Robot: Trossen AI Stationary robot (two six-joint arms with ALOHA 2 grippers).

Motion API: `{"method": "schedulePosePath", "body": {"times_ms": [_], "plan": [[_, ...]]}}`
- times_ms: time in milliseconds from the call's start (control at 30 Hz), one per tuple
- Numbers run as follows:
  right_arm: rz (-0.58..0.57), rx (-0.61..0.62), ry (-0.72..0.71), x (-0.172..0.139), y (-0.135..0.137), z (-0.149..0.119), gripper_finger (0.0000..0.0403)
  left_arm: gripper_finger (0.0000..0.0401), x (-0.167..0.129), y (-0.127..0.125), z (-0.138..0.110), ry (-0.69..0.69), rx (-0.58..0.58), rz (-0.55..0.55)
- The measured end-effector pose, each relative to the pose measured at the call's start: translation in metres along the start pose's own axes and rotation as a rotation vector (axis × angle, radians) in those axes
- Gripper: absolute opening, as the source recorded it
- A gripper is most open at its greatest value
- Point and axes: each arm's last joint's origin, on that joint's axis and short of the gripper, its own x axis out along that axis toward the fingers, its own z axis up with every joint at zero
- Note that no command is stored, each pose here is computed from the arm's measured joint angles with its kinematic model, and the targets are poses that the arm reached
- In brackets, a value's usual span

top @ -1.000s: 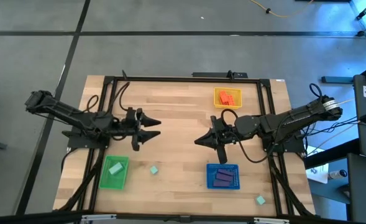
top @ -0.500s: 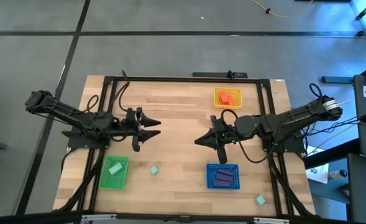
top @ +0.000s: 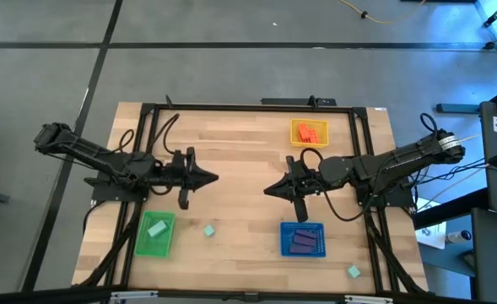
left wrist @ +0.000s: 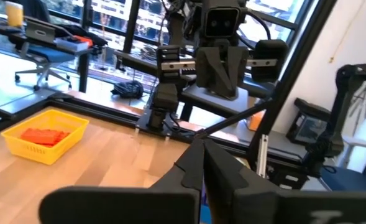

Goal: Sort & place blocks by color
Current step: Put the right blue block into the green bin

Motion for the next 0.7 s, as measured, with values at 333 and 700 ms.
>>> {"method": "schedulePosePath", "body": {"times_ms": [333, 700], "plan": [[0.000, 0.002, -0.001, -0.0001, 0.0000, 0.0001, 0.0000, 0.0000, -0.0001, -0.0008, -0.0014, 0.021, 0.001, -0.030], [-0.007, 0.115, -0.001, 0.0002, -0.0019, 0.0005, 0.0003, 0.0000, 0.0000, -0.0005, -0.0013, 0.018, 0.000, -0.023]]}}
